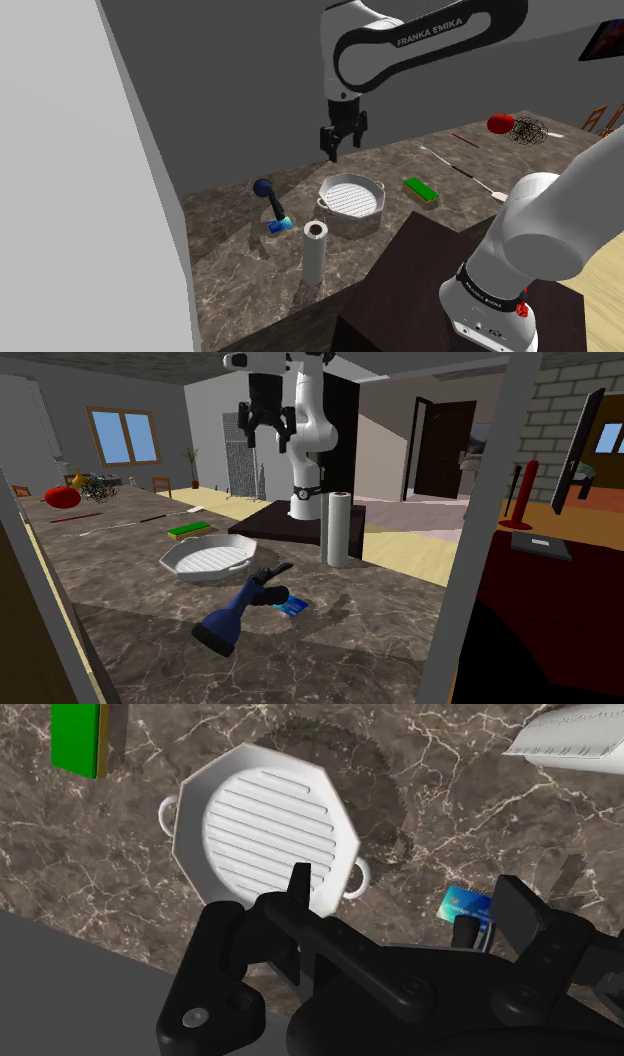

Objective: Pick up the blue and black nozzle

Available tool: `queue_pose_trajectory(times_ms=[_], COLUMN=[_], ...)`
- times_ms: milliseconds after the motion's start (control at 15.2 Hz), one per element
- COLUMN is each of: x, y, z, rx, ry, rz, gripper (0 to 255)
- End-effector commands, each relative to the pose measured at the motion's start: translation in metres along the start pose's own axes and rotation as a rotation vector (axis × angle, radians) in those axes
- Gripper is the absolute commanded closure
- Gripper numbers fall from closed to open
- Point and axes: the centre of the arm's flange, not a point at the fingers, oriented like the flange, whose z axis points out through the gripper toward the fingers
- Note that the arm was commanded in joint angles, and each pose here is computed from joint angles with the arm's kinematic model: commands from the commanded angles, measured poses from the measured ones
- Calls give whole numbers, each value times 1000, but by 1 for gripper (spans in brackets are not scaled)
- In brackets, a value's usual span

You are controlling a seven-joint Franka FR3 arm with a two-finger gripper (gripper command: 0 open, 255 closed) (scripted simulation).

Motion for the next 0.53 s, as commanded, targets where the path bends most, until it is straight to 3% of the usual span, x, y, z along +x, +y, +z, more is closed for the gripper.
queue_pose_trajectory(times_ms=[0,462], x=[22,100], y=[-10,-48], z=[11,56], rx=[-4,-20], ry=[-8,-37], rz=[5,20], gripper=[0,0])
